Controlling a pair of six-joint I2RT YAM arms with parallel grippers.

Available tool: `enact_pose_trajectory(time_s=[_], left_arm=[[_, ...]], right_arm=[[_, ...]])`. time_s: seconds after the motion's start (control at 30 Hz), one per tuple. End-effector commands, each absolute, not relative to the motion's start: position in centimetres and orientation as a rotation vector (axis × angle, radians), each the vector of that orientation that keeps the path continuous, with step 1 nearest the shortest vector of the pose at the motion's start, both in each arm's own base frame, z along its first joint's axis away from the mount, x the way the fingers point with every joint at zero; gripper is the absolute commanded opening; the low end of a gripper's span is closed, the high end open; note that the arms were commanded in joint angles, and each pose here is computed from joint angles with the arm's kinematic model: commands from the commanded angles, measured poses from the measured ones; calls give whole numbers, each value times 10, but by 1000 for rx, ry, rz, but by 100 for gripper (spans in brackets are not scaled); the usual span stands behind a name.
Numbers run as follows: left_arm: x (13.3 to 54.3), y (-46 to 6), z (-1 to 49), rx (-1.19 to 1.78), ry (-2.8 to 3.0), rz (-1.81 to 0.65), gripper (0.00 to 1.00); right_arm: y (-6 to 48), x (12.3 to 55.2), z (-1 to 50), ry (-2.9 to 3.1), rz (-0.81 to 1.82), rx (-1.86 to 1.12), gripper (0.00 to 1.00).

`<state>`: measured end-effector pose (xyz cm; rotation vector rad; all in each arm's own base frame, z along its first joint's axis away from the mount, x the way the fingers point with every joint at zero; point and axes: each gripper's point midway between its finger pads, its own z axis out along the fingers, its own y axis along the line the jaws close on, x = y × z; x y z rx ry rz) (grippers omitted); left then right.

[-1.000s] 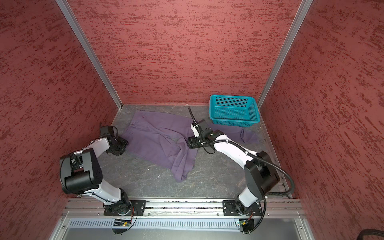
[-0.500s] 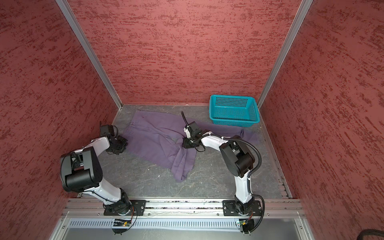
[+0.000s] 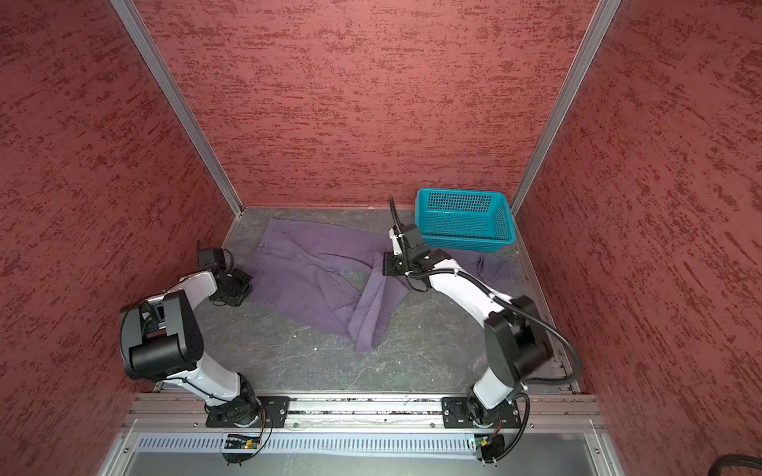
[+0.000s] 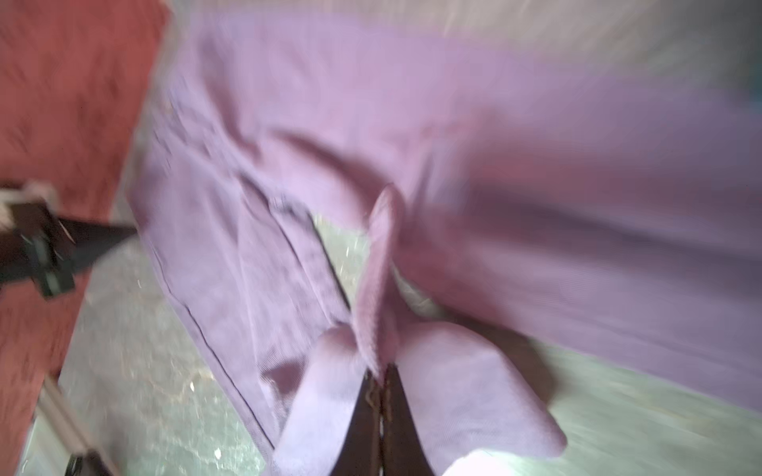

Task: Fold and stack the trousers
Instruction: Flatten out the trousers at the center of the table.

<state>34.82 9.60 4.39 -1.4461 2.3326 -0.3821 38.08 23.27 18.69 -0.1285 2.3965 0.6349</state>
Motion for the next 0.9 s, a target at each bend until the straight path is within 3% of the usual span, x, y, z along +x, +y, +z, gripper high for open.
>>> enact_pose_trajectory(time_s=[0.0,0.2,0.47,0.6,0.7,0.8,0.83,0.87], left_arm=[[353,101,54,-1450,2289,-396,0],[345,103,57,-1481,2267,-384,0],[320,115,60,-1565,2219,-333,0],[303,121,59,-1607,2201,-308,0],[293,124,60,-1625,2190,-277,0],[292,120,62,-1595,2204,-284,0],[294,118,63,-1574,2222,-285,6],[297,117,64,-1556,2235,-281,18]], right_arm=[[165,372,222,2322,372,12,0],[53,325,248,2206,57,394,0],[-54,259,188,2129,-236,794,0],[-72,243,152,2156,-238,928,12],[-85,228,135,2145,-254,1054,14],[-94,226,144,2057,-186,1131,27],[-96,228,150,2018,-149,1145,34],[-96,230,155,1995,-124,1152,41]])
